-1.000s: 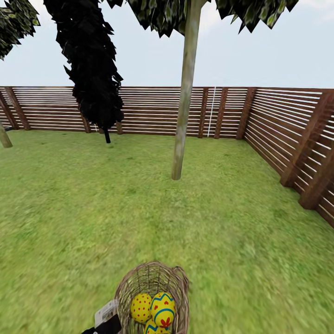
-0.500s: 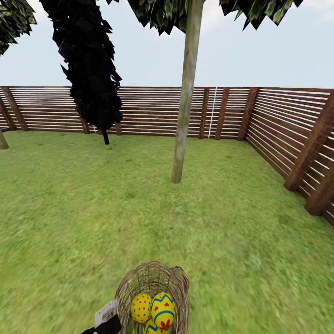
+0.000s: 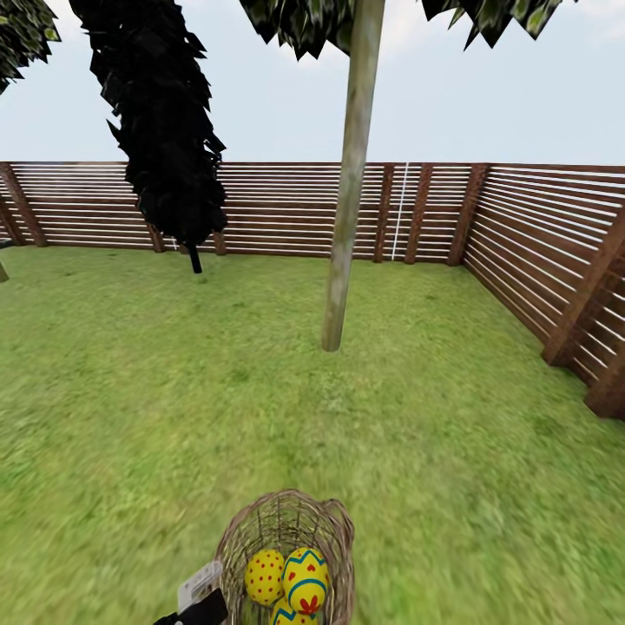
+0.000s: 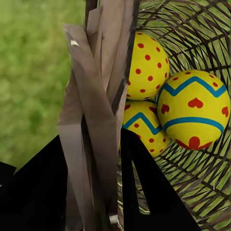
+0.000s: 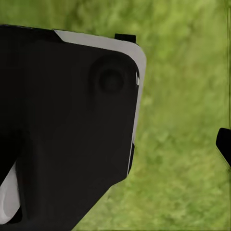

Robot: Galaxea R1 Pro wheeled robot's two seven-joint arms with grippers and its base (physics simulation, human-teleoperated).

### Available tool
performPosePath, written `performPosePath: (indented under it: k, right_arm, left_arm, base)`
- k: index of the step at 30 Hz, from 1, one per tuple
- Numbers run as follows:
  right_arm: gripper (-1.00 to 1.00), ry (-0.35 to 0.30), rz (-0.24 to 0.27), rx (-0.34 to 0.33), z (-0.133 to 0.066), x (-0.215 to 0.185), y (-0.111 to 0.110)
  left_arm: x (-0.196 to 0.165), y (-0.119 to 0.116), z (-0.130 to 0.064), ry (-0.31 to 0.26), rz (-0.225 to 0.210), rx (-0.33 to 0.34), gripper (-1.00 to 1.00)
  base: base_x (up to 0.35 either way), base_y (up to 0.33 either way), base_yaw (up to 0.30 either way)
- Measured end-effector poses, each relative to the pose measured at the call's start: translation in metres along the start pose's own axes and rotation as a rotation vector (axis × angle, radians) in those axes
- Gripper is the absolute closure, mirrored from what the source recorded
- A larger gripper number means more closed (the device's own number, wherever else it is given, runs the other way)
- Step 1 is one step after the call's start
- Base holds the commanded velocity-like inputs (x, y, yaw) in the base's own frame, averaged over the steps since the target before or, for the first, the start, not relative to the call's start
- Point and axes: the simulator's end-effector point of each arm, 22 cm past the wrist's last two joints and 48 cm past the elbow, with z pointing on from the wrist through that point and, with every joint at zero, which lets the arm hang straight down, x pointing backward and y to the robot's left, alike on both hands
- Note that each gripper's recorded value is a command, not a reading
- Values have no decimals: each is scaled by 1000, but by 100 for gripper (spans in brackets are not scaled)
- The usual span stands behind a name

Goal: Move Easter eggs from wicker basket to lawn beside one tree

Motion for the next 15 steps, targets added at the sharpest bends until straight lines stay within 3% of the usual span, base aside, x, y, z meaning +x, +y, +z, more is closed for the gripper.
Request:
performPosePath:
  k: [4,6,7,8,9,12,14,15]
  right_arm:
    - [-100,-1,4,-3,0,0,2]
    - [-100,-32,-2,8,-1,-18,-5]
    - [-100,-64,-6,34,-5,-66,-17]
    - [-100,-127,1,62,-20,-151,-32]
    - [-100,-152,8,111,-42,-206,-65]
    - [-100,-271,11,213,-92,-292,-133]
    - [-100,-324,8,259,-116,-326,-164]
    - [-100,-332,1,269,-120,-330,-168]
  left_arm:
    - [0,0,0,0,0,0,100]
    - [1,0,0,1,0,0,100]
    - [2,-3,0,3,-1,3,100]
    - [1,-1,0,2,-3,1,100]
    - [0,0,0,0,1,-2,100]
    - [1,-1,0,1,-1,0,100]
    - [0,0,0,0,0,-1,100]
    - [0,0,0,-1,-1,-1,100]
  base:
    - [340,0,0]
    - [340,0,0]
    - [340,0,0]
    - [340,0,0]
    - [340,0,0]
    - [340,0,0]
    - [340,0,0]
    - [339,0,0]
